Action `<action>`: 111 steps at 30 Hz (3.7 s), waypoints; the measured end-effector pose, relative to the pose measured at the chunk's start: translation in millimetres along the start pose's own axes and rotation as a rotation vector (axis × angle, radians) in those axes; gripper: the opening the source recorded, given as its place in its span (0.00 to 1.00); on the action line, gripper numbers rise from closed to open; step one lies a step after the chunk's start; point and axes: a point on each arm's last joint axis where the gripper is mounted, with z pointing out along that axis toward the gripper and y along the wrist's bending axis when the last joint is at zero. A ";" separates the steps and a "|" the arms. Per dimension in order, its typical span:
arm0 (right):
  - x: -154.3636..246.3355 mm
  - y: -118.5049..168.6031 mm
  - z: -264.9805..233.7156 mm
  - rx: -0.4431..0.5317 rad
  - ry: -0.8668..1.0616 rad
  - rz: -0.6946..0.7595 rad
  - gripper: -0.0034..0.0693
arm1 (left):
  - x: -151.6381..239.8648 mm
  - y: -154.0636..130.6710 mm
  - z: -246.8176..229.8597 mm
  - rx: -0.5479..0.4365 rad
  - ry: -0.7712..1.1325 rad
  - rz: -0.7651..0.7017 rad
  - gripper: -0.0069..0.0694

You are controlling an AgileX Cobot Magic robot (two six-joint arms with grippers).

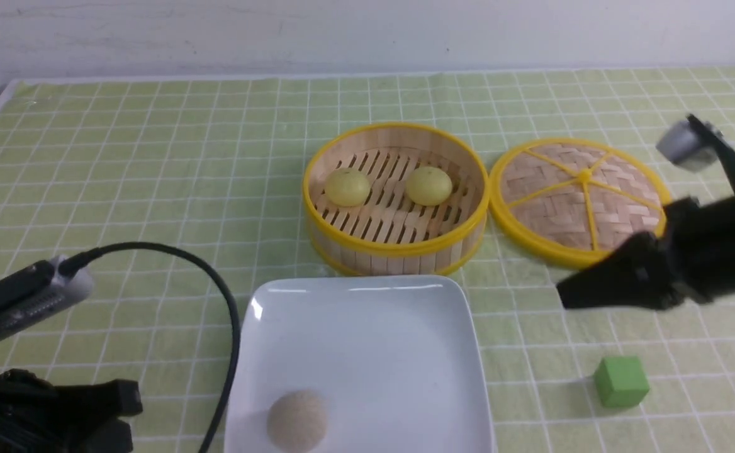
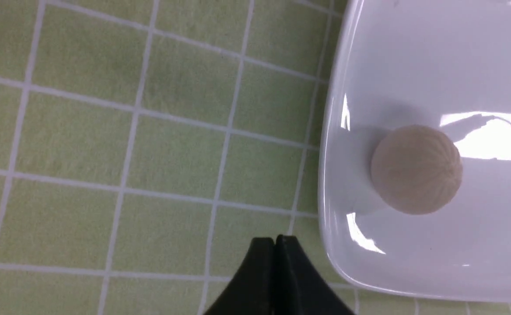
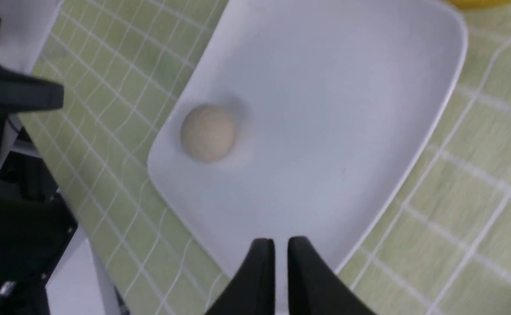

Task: Put the steamed buns into the plate on the green tablecloth.
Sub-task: 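Reach toward a bun in the bamboo steamer with the right gripper, then move the steamed bun from the bamboo steamer onto the white plate with the right gripper, then reach into the bamboo steamer and grasp a bun with the left gripper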

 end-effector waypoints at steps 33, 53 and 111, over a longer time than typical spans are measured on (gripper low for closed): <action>-121.8 -91.5 184.2 0.457 -0.110 -0.150 0.15 | -12.7 -1.3 -0.9 0.012 -0.140 0.022 0.25; 41.0 32.2 150.5 0.287 -0.003 -0.004 0.12 | -12.7 -1.3 -0.9 0.012 -0.140 0.022 0.28; 65.2 27.2 -65.6 0.410 0.066 -0.035 0.05 | -226.8 -213.2 226.8 -0.147 0.145 0.564 0.26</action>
